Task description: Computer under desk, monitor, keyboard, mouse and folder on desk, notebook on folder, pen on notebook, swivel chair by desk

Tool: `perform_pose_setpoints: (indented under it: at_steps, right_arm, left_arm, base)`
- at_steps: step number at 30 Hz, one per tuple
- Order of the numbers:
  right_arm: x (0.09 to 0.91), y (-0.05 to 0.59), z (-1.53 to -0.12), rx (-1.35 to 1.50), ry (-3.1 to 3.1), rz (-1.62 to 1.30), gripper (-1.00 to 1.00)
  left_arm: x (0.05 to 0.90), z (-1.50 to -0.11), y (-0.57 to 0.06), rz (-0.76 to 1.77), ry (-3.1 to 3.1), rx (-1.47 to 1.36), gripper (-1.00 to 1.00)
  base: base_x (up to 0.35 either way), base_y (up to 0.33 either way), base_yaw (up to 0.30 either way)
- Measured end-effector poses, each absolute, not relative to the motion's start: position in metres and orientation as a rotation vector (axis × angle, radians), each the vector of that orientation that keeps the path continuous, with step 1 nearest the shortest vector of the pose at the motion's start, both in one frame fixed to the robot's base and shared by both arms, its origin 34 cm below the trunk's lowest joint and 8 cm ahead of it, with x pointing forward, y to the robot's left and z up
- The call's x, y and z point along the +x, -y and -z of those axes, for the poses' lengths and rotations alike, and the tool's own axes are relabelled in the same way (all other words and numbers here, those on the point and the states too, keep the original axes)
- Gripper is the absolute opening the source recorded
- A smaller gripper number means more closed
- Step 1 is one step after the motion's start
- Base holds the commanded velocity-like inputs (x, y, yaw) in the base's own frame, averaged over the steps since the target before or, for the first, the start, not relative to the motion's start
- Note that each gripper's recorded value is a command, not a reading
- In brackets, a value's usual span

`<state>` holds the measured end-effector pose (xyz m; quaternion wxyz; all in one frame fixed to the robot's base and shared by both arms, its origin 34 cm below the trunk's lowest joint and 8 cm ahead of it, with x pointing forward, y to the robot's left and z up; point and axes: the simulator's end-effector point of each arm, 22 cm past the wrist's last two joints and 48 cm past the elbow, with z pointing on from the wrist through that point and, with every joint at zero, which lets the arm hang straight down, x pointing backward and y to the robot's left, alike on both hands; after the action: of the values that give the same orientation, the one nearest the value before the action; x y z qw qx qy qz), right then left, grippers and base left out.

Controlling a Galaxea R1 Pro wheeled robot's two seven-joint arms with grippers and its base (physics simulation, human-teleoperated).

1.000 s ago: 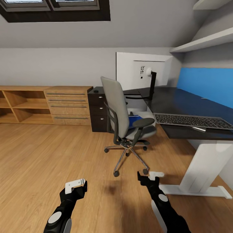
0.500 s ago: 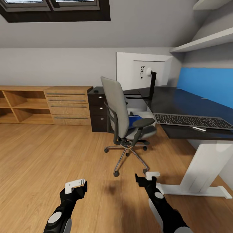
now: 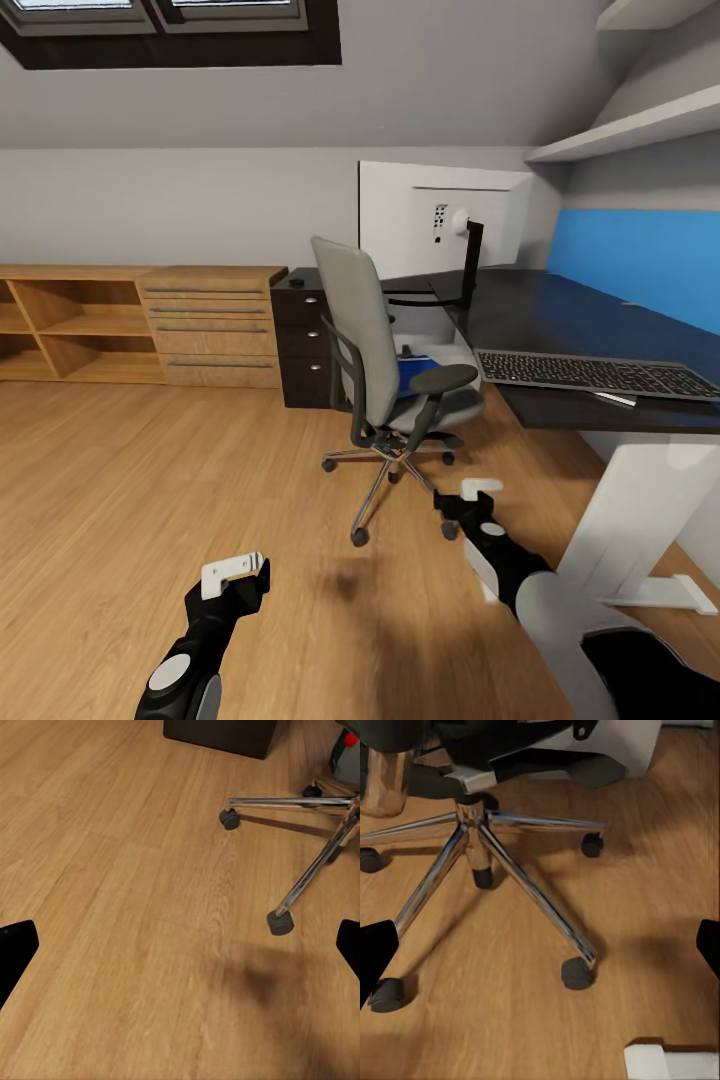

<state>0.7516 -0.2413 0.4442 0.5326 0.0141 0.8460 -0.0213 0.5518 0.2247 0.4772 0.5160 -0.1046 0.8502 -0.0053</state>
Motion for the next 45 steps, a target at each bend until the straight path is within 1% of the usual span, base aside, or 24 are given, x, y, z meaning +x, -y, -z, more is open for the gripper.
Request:
perform_pose_setpoints:
  at_steps: [4, 10, 15, 24, 30, 37, 45]
  right_arm:
    - [0.754, 0.259, -0.447, 0.071, -2.014, 0.106, 1.0]
    - [0.755, 0.267, -0.449, 0.093, -2.01, 0.134, 1.0]
    - [0.756, 0.27, -0.45, 0.104, -2.005, 0.14, 1.0]
    - [0.757, 0.289, -0.458, 0.246, -1.953, 0.123, 1.0]
    - [0.757, 0.297, -0.459, 0.257, -1.949, 0.136, 1.0]
    - [0.757, 0.304, -0.459, 0.263, -1.945, 0.149, 1.0]
    - [0.757, 0.305, -0.46, 0.262, -1.943, 0.15, 1.0]
  left_arm:
    - [0.552, -0.477, -0.225, 0.014, -2.041, -0.254, 1.0]
    - [0.551, -0.477, -0.223, 0.017, -2.04, -0.255, 1.0]
    - [0.551, -0.477, -0.225, 0.013, -2.041, -0.256, 1.0]
    - [0.551, -0.476, -0.227, 0.007, -2.043, -0.256, 1.0]
    - [0.551, -0.476, -0.227, 0.007, -2.045, -0.255, 1.0]
    - [0.551, -0.475, -0.226, 0.007, -2.046, -0.255, 1.0]
    - [0.551, -0.475, -0.226, 0.007, -2.045, -0.255, 1.0]
  base:
    - [0.1, 0.0, 0.0]
    - [0.222, 0.0, 0.0]
    - [0.083, 0.0, 0.0]
    - [0.115, -0.001, 0.0]
    - [0.153, -0.078, 0.0]
    - [0.052, -0.019, 0.0]
    - [0.209, -0.001, 0.0]
